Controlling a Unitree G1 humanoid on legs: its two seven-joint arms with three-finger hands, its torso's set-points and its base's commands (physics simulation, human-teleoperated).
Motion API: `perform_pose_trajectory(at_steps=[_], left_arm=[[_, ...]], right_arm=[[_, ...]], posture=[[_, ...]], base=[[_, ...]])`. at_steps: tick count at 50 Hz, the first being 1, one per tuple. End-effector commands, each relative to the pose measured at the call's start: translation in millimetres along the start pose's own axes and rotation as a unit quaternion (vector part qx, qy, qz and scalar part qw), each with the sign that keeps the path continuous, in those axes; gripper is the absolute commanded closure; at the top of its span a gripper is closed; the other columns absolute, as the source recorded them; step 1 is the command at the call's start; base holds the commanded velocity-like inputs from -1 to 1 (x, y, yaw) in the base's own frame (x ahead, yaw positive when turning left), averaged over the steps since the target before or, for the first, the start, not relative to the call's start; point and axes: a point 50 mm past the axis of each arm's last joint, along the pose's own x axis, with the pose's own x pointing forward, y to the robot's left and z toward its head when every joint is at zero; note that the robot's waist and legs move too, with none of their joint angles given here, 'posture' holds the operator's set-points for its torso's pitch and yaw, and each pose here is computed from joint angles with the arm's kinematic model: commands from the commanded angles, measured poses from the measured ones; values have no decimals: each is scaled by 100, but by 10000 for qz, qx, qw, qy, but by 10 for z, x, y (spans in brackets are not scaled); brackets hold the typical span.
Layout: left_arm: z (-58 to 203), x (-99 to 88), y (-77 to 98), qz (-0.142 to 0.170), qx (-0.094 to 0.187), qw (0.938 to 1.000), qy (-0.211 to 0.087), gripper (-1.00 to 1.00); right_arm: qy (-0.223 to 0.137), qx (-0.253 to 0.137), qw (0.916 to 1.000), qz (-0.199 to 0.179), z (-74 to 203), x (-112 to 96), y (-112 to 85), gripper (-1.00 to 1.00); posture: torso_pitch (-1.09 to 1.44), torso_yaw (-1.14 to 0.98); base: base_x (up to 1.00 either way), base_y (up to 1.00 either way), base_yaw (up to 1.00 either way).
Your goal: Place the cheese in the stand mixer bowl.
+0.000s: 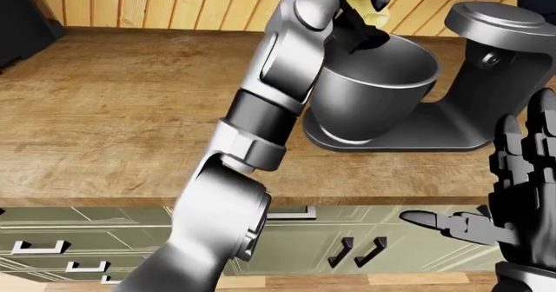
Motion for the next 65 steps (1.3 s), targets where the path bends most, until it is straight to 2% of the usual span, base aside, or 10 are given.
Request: perform_pose_trajectory(at_steps=[1,5,10,17,39,52,58,59,60,65], left_arm=[[229,-18,113,260,89,9983,-508,100],[224,0,103,288,52,9982,-531,100],[312,31,105,401,-97,9965,-727,100],[358,73,7,349,-216,9956,-840,100],[297,110,-57,331,-325,9952,-864,100],[214,138,-52,268,-394,9959,-767,100],[197,144,-29,349,-374,9961,-717,100],[180,147,-28,369,-336,9964,-690,36],[175,149,-20,399,-329,9964,-672,-100],[187,149,19,473,-331,9961,-673,-100]], right_arm=[[-338,-43,9994,-20,114,-1,-2,-100],[-340,-39,9994,-18,114,-1,3,-100],[-335,-26,9994,-13,113,-2,5,-100],[-352,-9,9994,-21,114,-6,-5,-100],[-365,-2,9993,-1,116,-10,6,-100],[-368,-9,9993,5,117,-12,7,-100],[-359,-8,9994,14,115,-11,8,-100],[-360,-9,9994,11,115,-11,7,-100],[-357,-11,9994,16,115,-9,9,-100],[-359,-5,9994,15,115,-9,6,-100]], posture=[[0,0],[0,0],[0,0],[0,0],[0,0],[0,0],[0,0],[0,0],[0,0],[0,0]], base=[[0,0,0],[0,0,0],[0,0,0],[0,0,0],[0,0,0],[0,0,0],[0,0,0],[0,0,0],[0,0,0],[0,0,0]])
